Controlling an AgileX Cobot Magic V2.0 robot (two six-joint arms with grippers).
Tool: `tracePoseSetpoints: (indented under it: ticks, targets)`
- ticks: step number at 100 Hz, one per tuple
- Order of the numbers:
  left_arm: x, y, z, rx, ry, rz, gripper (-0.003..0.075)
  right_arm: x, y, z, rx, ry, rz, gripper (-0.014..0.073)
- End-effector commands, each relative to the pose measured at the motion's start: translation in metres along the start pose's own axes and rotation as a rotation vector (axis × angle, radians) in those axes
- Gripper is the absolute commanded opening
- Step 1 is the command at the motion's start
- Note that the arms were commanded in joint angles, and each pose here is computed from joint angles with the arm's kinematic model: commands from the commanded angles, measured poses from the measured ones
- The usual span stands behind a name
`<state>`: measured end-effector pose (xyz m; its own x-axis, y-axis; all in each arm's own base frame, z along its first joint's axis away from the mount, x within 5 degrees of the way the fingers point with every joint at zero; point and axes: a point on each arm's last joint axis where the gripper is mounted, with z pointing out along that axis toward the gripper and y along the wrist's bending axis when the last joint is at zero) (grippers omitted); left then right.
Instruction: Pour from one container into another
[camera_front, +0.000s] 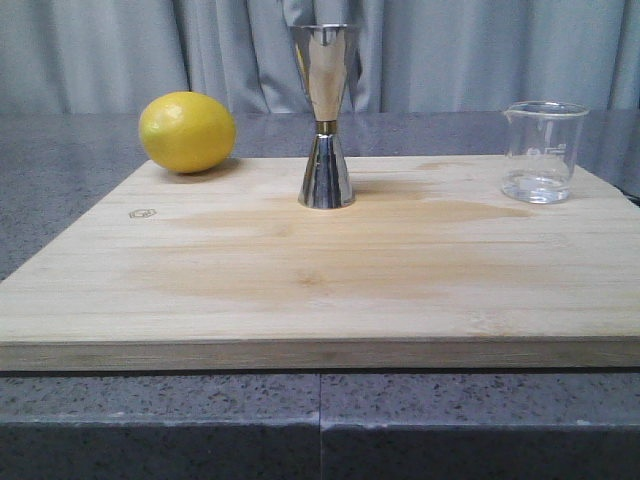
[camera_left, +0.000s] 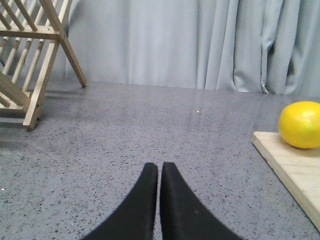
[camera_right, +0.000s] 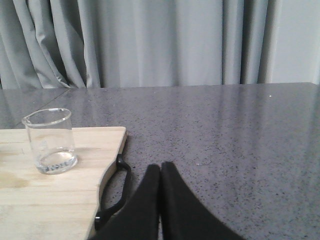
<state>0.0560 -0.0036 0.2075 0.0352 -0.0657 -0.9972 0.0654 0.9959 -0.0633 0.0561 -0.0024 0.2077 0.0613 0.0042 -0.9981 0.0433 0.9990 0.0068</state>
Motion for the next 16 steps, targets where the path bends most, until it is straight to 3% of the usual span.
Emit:
tracePoseSetpoints:
  ticks: [1, 16]
  targets:
    - [0.0007, -0.0002, -0.0011, 0.010, -0.074, -0.005, -0.0019, -0.0061, 0.0002, -0.0018, -0.001, -0.099, -0.029, -0.0071]
    - [0.0007, -0.0002, -0.0011, 0.010, -0.074, -0.005, -0.0019, -0.0060, 0.0002, -0.0018, -0.001, -0.098, -0.029, -0.0071]
